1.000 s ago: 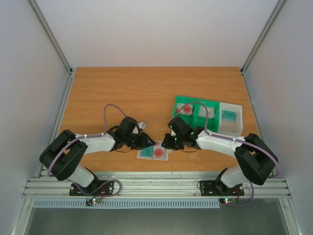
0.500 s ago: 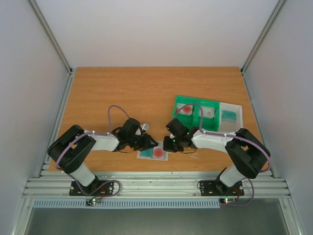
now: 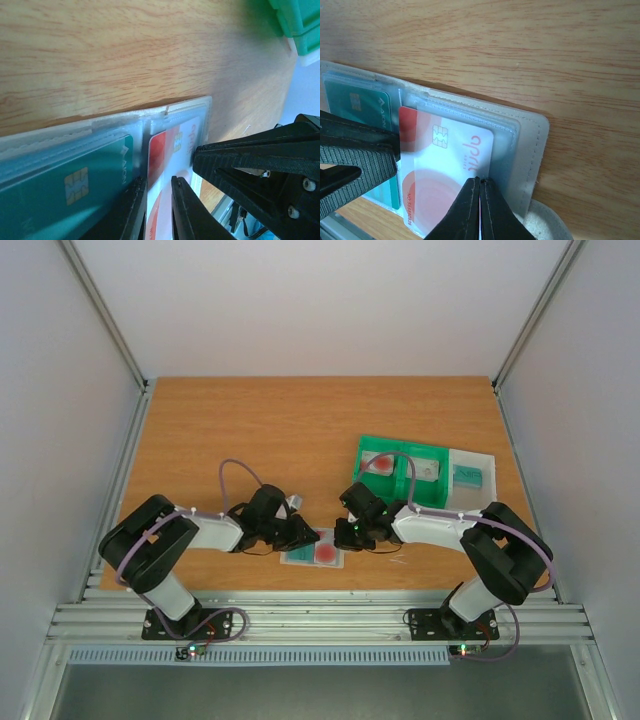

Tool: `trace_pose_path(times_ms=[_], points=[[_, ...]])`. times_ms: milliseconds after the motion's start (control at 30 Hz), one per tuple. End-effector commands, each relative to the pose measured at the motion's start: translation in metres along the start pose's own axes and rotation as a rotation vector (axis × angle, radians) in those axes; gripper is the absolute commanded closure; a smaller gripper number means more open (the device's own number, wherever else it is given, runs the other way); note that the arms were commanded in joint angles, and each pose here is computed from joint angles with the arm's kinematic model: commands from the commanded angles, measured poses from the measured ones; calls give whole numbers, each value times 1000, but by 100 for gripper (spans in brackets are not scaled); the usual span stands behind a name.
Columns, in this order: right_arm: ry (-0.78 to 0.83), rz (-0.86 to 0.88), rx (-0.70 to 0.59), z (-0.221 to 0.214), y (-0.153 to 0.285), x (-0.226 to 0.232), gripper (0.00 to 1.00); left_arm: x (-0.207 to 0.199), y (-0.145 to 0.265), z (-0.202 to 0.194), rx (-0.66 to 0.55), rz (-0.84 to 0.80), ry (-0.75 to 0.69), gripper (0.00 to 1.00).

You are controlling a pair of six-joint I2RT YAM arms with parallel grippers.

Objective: Take the credit cards out of the card holder

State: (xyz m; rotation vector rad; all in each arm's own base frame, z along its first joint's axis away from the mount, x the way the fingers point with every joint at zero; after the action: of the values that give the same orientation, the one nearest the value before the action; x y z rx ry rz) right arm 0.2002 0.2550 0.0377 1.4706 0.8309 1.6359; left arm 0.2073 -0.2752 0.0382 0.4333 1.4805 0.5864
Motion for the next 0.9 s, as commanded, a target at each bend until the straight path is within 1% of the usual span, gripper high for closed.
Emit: trace_pose_path(times_ms=[0, 167, 233, 467, 633, 733, 800, 833, 867], points=[[6, -25, 14, -8, -8, -10, 95, -7, 5, -1, -18, -14, -23, 85], [14, -12, -1, -2, -14, -8, 94, 6, 11, -2, -26, 87, -37, 73], [15, -10, 2, -2, -15, -6, 94, 11, 13, -3, -30, 117, -36, 70], [-11, 35, 3, -5, -20, -5, 95, 20, 11, -7, -33, 113, -23, 70], [-23, 29, 10, -8, -22, -9, 96, 19, 6, -9, -36, 61, 14, 71], [-24, 25, 10, -8, -21, -10, 96, 15, 7, -7, -44, 37, 28, 78], [-25, 22, 9, -8, -21, -10, 96, 10, 8, -5, -48, 20, 26, 87], [-26, 20, 8, -8, -20, -11, 96, 7, 9, -5, -51, 12, 26, 93], [-27, 15, 10, -9, -21, -12, 96, 5, 10, -5, -52, 8, 26, 96]])
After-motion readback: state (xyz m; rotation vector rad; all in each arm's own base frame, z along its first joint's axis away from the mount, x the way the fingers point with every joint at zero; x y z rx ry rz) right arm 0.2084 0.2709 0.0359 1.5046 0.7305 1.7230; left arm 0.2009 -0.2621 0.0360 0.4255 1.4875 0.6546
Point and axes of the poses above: each gripper's point midway between its finger pads, its own y axis back along the fingers, its own x axis along the line the jaws close on, z = x × y, the point moved 2 cm from there along y, back along the fingers, and after that the axes turned 1 degree about -y, right-handed, at the moved point
